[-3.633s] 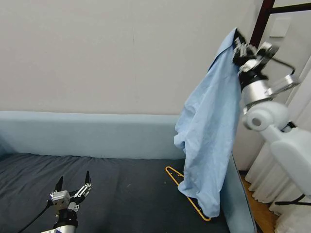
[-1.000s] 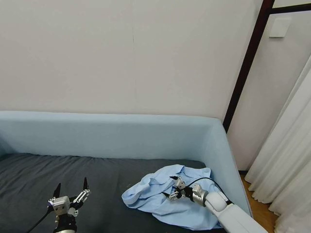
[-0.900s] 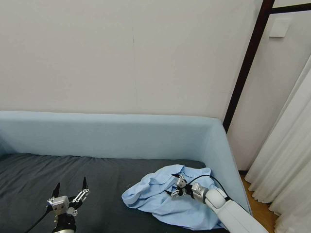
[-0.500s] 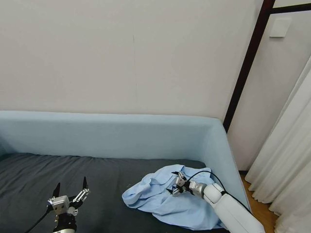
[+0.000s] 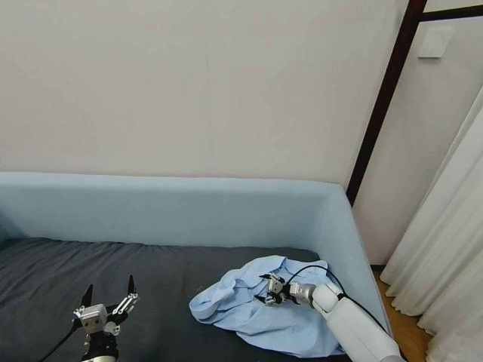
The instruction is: Pick up the clothes from the sofa and hang them on the clothes hanger.
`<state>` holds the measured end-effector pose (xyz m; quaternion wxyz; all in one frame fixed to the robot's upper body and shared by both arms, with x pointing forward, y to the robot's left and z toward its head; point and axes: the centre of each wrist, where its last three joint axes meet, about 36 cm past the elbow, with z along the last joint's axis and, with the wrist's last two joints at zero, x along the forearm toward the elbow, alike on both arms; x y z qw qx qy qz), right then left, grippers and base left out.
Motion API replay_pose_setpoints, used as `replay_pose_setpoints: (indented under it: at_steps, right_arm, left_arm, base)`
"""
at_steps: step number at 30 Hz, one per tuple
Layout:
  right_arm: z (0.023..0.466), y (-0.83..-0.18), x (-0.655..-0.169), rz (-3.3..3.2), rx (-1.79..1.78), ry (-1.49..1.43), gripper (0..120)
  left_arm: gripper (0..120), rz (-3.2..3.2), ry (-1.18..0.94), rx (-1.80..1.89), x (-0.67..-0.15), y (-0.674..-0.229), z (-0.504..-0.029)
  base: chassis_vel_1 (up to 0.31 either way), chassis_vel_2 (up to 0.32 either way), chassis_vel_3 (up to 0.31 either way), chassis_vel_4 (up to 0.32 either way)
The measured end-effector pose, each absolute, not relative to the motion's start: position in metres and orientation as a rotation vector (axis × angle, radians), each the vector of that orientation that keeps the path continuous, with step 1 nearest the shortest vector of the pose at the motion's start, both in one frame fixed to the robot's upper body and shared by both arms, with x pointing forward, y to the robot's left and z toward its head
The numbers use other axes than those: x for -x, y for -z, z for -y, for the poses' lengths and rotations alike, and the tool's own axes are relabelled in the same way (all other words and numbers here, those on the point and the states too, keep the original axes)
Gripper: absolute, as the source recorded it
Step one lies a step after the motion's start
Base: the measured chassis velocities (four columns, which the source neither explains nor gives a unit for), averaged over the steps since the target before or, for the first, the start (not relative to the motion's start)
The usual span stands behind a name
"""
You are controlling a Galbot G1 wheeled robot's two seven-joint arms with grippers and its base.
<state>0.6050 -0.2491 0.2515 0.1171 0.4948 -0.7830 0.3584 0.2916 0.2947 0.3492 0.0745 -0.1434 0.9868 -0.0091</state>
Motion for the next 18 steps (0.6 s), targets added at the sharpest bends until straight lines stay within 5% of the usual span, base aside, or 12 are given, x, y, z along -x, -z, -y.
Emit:
replay_pose_setpoints:
  at_steps: [14,18]
  right_arm:
    - [0.245,-0.234,-0.598,2.371,-1.32,-0.992,1]
    - [0.248,-0.233,-0.597,2.406,-1.294,-0.946,0]
  left_arm:
    - [100,-2.962,0.038,0.432,-0.292,-0.348,-0.29]
    - [100,-2.962,0.037,0.433,-0.292,-0.348,-0.29]
  base:
    - [0.0,0.0,0.0,0.0]
    - [0.0,0.0,0.0,0.0]
